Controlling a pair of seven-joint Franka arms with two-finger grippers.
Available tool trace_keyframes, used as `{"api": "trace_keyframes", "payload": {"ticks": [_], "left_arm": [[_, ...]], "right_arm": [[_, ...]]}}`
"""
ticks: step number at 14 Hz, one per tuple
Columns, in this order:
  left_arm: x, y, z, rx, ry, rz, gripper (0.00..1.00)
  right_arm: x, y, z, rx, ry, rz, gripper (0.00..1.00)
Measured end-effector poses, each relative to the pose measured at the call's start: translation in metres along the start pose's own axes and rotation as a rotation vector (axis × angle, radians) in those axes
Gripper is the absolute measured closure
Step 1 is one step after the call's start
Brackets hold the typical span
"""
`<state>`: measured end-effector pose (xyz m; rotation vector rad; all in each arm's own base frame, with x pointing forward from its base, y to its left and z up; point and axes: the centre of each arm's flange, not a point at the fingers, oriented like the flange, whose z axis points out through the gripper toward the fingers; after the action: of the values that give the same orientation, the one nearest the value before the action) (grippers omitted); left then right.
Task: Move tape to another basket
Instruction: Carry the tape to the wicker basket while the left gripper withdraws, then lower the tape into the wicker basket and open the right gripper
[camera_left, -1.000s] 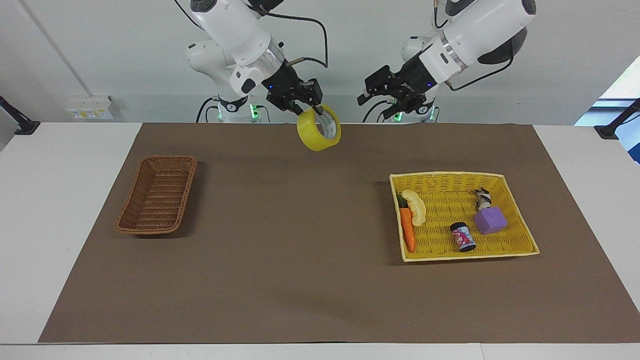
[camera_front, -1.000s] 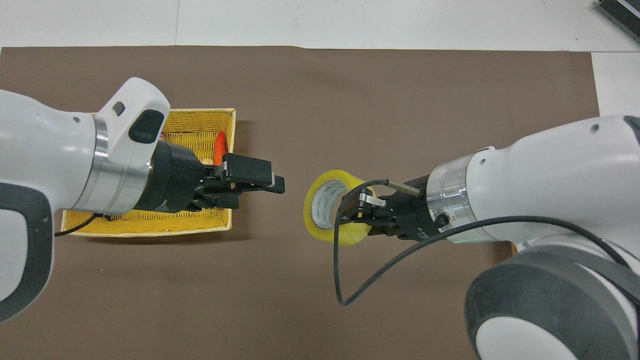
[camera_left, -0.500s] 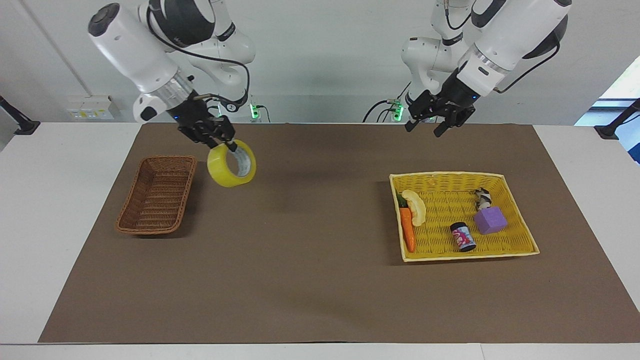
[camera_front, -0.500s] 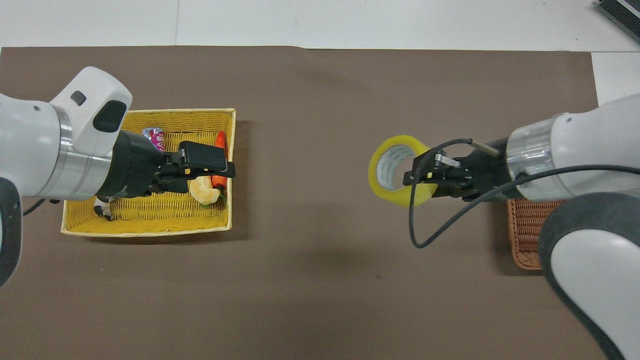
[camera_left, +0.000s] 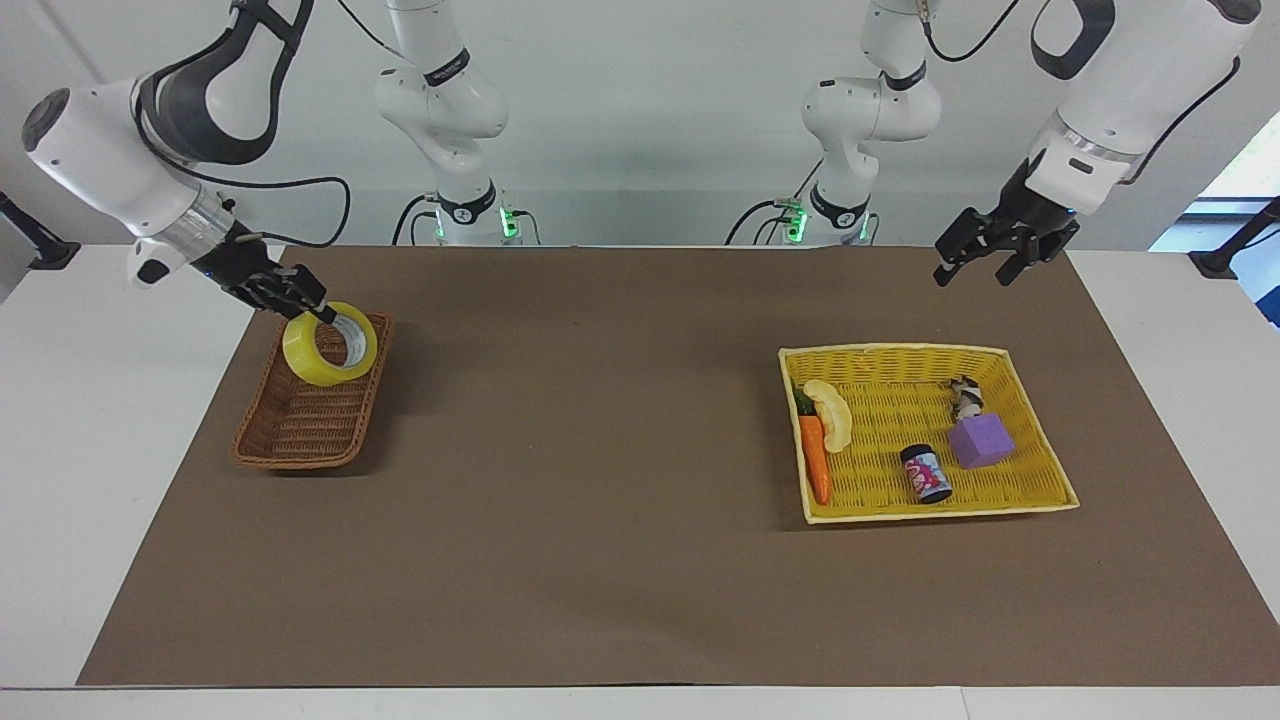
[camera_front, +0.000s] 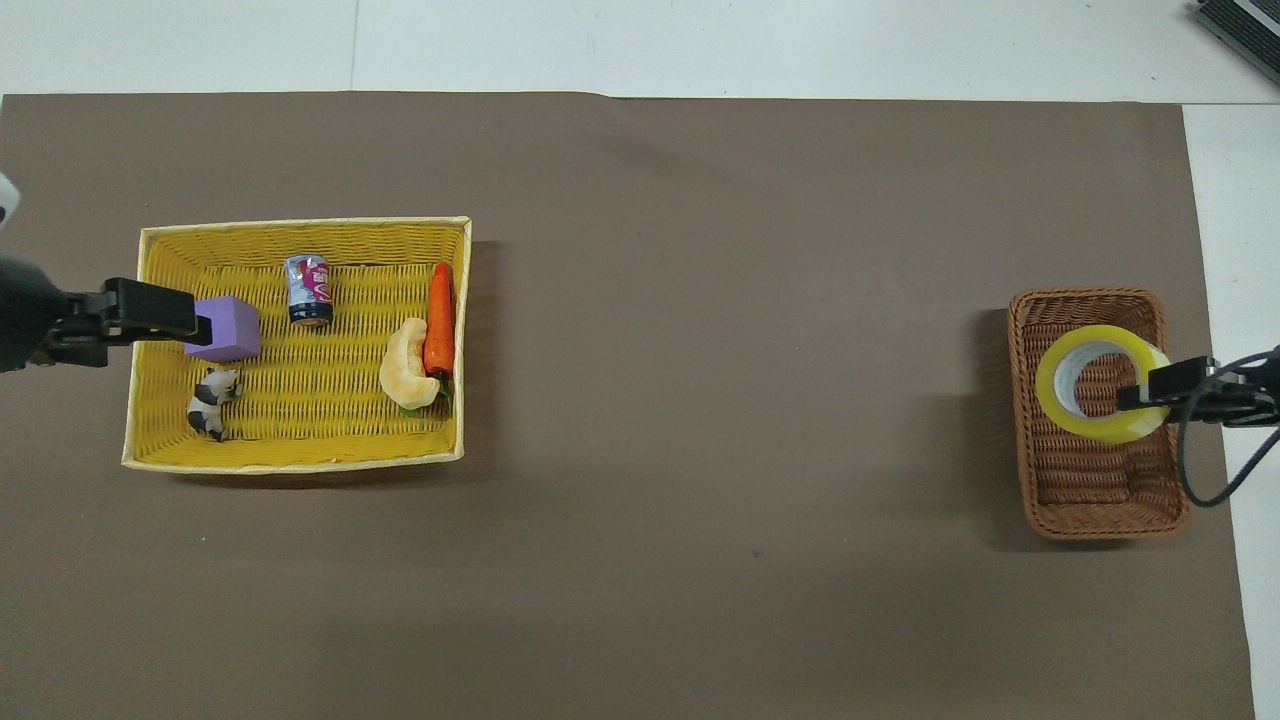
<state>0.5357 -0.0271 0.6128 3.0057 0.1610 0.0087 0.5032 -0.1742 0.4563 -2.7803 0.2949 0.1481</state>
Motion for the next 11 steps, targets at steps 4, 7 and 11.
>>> {"api": "trace_keyframes", "payload": {"ticks": [4, 7, 11], "left_arm": [[0.000, -0.034, -0.002, 0.098, -0.022, 0.097, 0.00], [-0.004, -0.034, -0.011, 0.125, -0.050, 0.161, 0.00], [-0.001, -0.029, -0.031, 0.130, -0.104, 0.168, 0.00]], "right_arm": [[0.001, 0.019, 0.018, -0.052, -0.016, -0.020, 0.44], [0.002, 0.045, 0.029, -0.051, -0.010, -0.041, 0.44], [0.006, 0.065, 0.051, -0.053, -0.014, -0.035, 0.44]]}}
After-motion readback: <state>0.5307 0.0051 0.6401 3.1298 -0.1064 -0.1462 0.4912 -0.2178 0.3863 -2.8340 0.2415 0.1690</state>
